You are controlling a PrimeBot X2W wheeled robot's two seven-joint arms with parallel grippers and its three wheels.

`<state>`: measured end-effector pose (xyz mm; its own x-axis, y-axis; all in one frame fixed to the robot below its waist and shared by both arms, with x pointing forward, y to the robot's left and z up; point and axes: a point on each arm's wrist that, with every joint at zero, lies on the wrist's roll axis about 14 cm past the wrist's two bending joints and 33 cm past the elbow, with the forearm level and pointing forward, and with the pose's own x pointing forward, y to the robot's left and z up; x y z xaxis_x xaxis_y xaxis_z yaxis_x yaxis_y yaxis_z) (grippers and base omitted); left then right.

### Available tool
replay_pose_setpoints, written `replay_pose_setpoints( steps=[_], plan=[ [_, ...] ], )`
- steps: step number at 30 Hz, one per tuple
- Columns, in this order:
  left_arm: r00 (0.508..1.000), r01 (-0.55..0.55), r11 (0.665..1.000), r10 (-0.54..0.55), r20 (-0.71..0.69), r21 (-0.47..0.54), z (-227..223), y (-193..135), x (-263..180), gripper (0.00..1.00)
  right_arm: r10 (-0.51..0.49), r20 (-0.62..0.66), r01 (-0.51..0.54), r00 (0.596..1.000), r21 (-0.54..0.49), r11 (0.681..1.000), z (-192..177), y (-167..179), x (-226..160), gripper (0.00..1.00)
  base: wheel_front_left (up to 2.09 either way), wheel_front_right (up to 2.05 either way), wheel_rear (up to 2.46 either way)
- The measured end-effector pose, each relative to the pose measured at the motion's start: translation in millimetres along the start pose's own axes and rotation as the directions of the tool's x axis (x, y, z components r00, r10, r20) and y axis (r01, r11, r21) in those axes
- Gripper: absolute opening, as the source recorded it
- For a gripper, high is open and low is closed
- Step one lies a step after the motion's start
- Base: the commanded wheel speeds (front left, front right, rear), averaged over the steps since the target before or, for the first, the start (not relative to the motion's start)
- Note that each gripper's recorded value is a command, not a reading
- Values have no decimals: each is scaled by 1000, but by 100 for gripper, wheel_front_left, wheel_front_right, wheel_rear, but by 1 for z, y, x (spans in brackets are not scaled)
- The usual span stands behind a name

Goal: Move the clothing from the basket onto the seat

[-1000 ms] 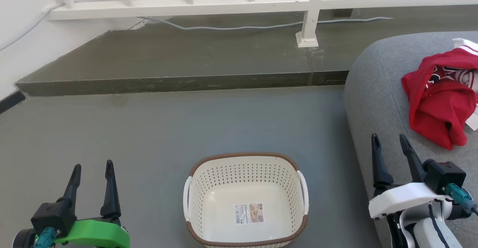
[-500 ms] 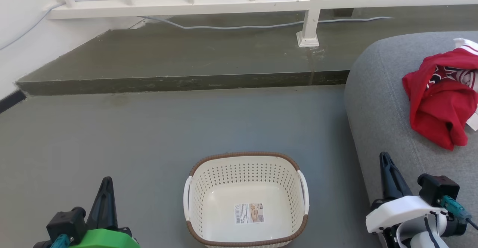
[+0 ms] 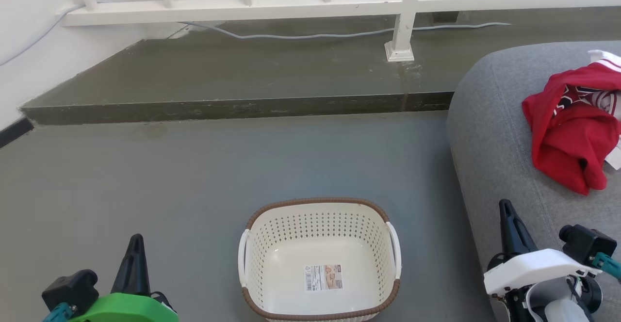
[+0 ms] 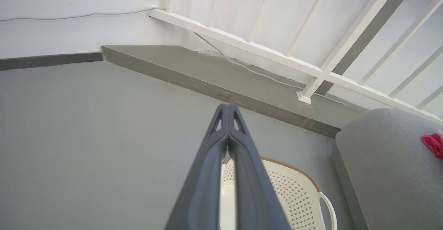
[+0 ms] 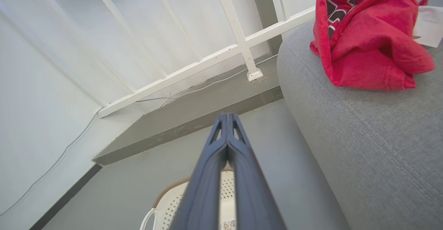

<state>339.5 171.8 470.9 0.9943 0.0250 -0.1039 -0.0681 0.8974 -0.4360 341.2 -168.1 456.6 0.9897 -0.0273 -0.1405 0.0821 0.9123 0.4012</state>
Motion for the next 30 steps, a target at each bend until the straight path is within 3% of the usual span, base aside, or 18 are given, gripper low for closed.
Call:
replay_pose_setpoints(
  steps=[15,30],
  plan=[
    [998,-37,981,28,-53,-190,-6,10,1,0,-28,-36,35,999,200,979,-1,-9,3,0,0,0,0],
    [996,-61,923,33,-81,-379,-7,14,7,0,-37,-57,57,998,395,917,1,-16,9,0,0,0,0]
  ],
)
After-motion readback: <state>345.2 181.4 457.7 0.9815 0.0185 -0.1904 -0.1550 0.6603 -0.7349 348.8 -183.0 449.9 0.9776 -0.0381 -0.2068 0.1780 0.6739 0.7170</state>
